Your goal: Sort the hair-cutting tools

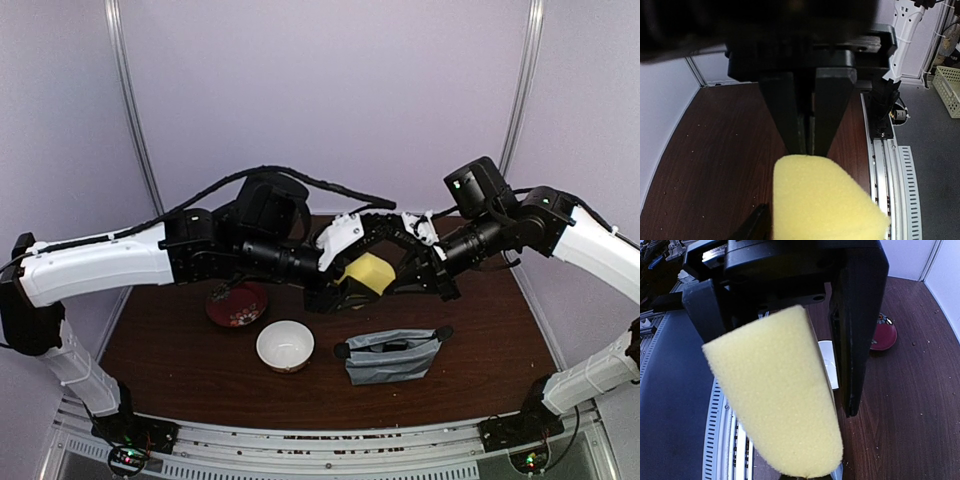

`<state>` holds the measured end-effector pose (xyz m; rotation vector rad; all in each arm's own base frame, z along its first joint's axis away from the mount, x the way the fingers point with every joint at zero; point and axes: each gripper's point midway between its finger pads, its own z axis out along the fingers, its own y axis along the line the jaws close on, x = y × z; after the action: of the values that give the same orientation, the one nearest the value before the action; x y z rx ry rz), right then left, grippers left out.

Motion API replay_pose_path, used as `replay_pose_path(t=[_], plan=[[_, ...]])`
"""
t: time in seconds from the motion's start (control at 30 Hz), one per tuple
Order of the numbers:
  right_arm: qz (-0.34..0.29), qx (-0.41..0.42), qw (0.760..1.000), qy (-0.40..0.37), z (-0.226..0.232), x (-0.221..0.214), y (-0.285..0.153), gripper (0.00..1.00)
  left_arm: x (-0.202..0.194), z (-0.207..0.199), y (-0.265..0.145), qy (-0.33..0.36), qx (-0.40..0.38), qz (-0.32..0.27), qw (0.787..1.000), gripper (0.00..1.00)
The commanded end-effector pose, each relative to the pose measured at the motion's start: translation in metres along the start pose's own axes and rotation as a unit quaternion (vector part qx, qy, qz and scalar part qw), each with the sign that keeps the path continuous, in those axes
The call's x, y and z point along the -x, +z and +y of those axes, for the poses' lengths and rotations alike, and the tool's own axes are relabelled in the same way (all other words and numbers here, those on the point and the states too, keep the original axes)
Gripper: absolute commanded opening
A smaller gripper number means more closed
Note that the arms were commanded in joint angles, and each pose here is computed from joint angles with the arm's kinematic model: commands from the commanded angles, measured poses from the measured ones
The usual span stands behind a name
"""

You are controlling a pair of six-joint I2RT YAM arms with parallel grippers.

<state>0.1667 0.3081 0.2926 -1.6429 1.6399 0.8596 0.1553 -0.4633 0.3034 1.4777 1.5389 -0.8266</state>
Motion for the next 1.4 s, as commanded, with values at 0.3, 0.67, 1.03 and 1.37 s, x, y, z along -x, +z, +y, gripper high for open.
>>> replay_pose_path(t=[0.3,0.67,1.03,1.37], plan=[[-0.014,0.001,1.0,-0.002,0.001,0.008,-0.005,0.02,0.001,0.014,0.007,-0.019,0.007,0.009,1.0,0.33],[-0.002,-0.042,0.999,0.016,-0.016,-0.013,-0.006,0.32,0.002,0.022,-0.004,-0.029,0.02,-0.003,0.999,0.0],[0.21,-0.184,0.96,-0.024,-0.081,-0.149,0.015,0.48,0.004,0.033,-0.023,-0.04,0.074,-0.058,0.995,0.0],[0.26,-0.178,0.947,-0.057,-0.074,-0.182,0.045,0.55,0.001,0.04,-0.031,-0.043,0.102,-0.065,0.992,0.0]])
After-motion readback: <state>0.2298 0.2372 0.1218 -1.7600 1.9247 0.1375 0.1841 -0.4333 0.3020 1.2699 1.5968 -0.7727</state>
